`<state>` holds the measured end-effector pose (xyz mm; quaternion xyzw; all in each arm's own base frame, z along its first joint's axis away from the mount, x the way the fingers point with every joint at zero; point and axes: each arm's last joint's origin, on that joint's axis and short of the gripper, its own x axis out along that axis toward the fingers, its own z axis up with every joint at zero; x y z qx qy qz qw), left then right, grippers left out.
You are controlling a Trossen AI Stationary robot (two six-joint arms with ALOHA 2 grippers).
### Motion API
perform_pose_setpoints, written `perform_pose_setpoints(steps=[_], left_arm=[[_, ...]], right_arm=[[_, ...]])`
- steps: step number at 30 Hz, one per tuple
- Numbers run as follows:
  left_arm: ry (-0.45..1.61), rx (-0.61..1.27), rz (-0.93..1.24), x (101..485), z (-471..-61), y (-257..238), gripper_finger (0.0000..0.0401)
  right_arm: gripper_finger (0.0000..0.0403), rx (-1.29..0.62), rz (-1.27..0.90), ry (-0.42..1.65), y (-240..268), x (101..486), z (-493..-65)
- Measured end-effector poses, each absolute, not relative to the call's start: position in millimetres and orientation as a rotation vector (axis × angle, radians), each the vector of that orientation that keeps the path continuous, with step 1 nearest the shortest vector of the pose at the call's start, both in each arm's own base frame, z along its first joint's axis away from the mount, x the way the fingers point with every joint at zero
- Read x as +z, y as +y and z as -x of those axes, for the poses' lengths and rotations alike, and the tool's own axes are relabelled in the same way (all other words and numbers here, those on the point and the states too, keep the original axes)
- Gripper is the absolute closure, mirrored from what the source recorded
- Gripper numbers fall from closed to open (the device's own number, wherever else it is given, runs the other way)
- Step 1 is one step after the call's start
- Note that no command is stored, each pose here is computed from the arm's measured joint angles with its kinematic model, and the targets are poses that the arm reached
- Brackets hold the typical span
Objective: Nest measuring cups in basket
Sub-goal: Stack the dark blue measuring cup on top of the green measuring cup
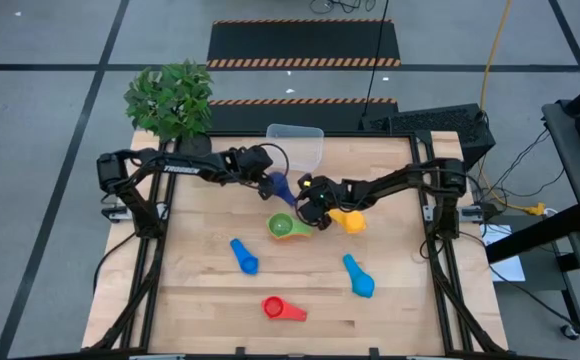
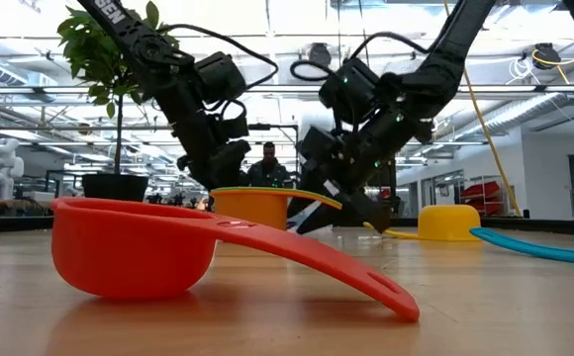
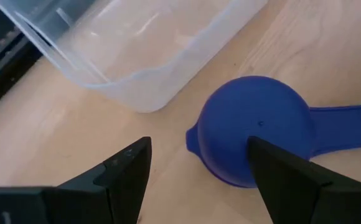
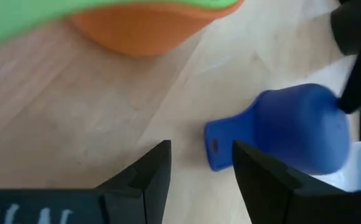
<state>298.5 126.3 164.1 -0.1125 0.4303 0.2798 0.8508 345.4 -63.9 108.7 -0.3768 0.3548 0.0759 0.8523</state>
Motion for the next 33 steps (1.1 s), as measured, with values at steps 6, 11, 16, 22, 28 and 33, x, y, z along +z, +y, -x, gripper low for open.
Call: perform_pose_setpoints(steps=[6,11,16,22,28,33], left_arm=[[0.902,0.516,0.282,164,-300,124,0.0135],[0.906,0.501,0.287,163,-300,123,0.0135],[0.907,0.5,0.287,163,-300,123,0.0135],[0.908,0.502,0.288,163,-300,123,0.0135],[0.908,0.501,0.289,163,-300,123,0.0135],[0.879,0.469,0.283,177,-297,114,0.0135]], right_arm=[[0.0241,0.109,0.801,0.768,-66,93,-350],[0.0243,0.1,0.8,0.79,-66,91,-349],[0.0269,0.09,0.799,0.786,-66,92,-349],[0.0342,0.084,0.795,0.777,-66,92,-349],[0.0394,0.076,0.802,0.769,-66,95,-349],[0.0397,0.024,0.792,0.776,-67,105,-348]])
